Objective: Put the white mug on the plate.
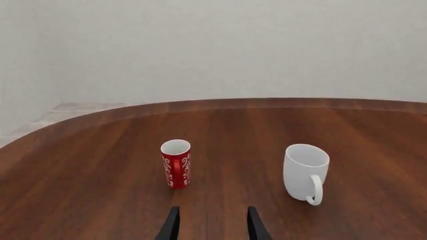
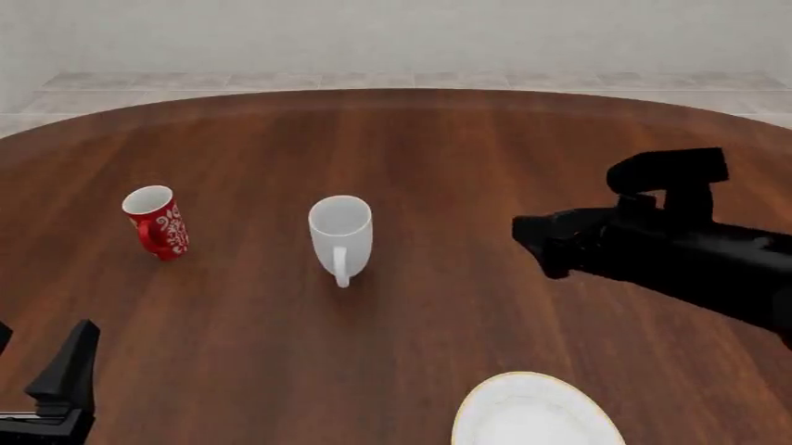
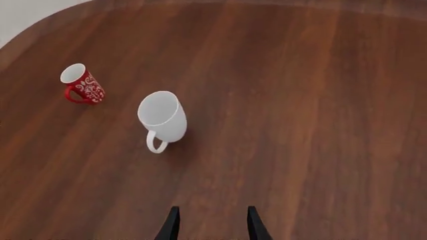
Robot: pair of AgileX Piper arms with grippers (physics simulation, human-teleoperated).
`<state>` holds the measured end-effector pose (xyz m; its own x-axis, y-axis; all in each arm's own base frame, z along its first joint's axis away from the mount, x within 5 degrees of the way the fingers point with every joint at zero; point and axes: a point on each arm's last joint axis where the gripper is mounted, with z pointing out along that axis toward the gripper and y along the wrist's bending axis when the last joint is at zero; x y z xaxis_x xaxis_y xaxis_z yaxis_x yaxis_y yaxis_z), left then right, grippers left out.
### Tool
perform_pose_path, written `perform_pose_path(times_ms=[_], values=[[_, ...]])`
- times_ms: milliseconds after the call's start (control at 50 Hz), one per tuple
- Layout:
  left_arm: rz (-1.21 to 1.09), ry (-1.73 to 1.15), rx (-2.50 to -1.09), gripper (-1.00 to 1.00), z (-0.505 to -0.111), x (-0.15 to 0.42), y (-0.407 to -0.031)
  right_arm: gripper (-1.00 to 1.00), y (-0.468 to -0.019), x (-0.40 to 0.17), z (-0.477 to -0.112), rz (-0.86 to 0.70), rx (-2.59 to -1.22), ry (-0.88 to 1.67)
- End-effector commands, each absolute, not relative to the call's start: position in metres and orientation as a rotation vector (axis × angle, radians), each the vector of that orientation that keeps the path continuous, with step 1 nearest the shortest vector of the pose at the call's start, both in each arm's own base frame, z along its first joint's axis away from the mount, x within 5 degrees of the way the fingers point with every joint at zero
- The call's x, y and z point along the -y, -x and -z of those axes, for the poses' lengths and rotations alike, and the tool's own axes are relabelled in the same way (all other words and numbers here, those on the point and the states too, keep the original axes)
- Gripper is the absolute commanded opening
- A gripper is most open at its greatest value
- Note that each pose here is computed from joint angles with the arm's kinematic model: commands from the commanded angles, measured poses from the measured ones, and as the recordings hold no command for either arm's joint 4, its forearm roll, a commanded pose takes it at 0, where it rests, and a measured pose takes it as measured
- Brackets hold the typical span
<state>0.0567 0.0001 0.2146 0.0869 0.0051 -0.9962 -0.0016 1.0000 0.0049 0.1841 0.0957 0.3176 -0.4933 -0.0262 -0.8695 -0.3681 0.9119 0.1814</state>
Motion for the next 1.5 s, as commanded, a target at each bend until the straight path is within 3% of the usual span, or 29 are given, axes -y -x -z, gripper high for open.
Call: perform_pose_path(times_ms=[20, 1060, 1500], values=[[-0.004, -0.002, -1.485, 1.00, -0.214, 0.000, -0.057, 1.00, -0.197, -0.112, -0.308, -0.449, -2.116, 0.295], [-0.005, -0.003, -1.484, 1.00, -0.214, 0.000, -0.057, 1.00, -0.249, -0.174, -0.283, -0.532, -2.246, 0.278], [-0.005, -0.003, -1.484, 1.00, -0.214, 0.000, -0.057, 1.00, -0.260, -0.219, -0.257, -0.605, -2.367, 0.227]])
